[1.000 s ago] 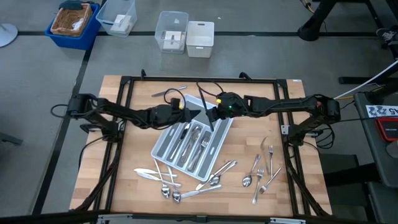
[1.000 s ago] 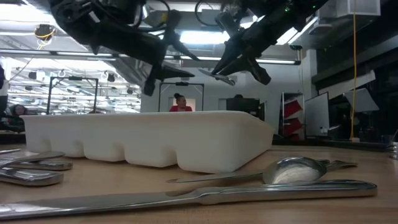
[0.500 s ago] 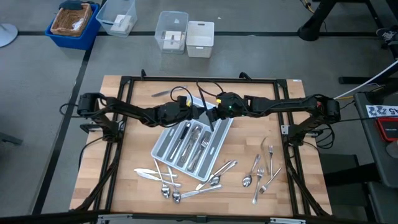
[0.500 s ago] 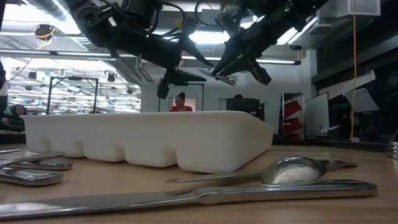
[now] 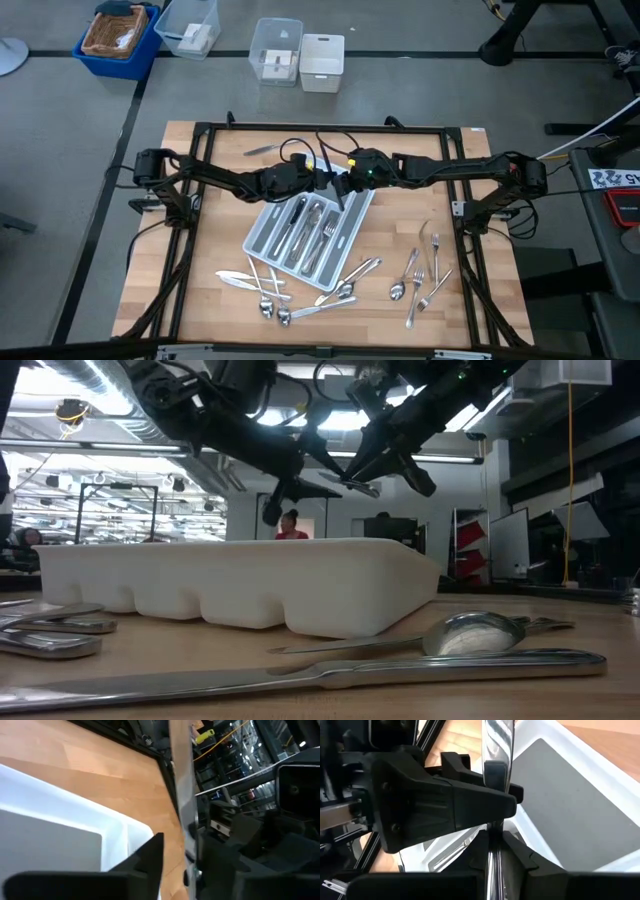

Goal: Sort silverware
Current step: Put the silver knife into the white cutlery tray

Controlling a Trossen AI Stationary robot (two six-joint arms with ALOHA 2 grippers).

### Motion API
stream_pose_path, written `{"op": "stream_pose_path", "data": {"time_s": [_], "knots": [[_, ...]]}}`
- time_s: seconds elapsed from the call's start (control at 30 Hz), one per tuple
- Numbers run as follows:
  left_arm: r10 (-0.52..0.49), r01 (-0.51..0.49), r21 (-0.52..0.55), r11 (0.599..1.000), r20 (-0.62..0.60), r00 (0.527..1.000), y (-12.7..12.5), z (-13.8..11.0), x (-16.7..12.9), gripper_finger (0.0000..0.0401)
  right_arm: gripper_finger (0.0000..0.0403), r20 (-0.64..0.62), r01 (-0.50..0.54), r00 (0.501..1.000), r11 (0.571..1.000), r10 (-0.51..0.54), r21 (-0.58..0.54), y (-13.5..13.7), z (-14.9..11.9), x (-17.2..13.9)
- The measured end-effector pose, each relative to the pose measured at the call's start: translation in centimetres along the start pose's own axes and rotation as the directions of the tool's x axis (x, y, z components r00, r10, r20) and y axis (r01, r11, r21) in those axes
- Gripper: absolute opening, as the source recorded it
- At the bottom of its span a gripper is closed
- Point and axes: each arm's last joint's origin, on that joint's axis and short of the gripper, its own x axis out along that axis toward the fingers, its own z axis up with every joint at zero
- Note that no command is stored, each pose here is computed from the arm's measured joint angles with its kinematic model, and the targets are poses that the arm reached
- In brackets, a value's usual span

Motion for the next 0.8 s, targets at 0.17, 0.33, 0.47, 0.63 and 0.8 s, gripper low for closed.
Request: {"op": "stream_pose_path", "data": {"time_s": [0.17,0.33,0.47,0.63,0.8], "knots": [[-0.015,0.015,0.015,1.0,0.004,1.0,-0.2,0.1,0.0,0.0023,0.0035,-0.002,0.003,1.0,1.0,-0.003,-0.008,0.0,0.0,0.0],[0.001,-0.001,0.034,0.999,-0.001,1.0,0.0,0.0,0.0,0.0013,0.0033,0.004,0.003,1.0,1.0,-0.003,-0.007,0.0,0.0,0.0],[-0.013,0.013,0.033,0.999,-0.014,1.0,-0.1,0.0,0.0,0.0006,0.0033,0.018,0.015,1.0,1.0,-0.015,-0.01,-0.1,0.1,0.0],[-0.031,0.035,0.07,0.997,-0.06,0.998,-0.2,0.2,-0.2,0.0005,0.0034,-0.022,-0.013,1.0,0.997,0.011,-0.072,0.0,-0.1,0.0],[-0.054,0.069,0.095,0.993,-0.15,0.987,-0.5,1.3,-0.8,0.0004,0.0034,-0.123,-0.101,0.988,0.991,0.09,-0.083,0.2,-0.3,0.0]]}}
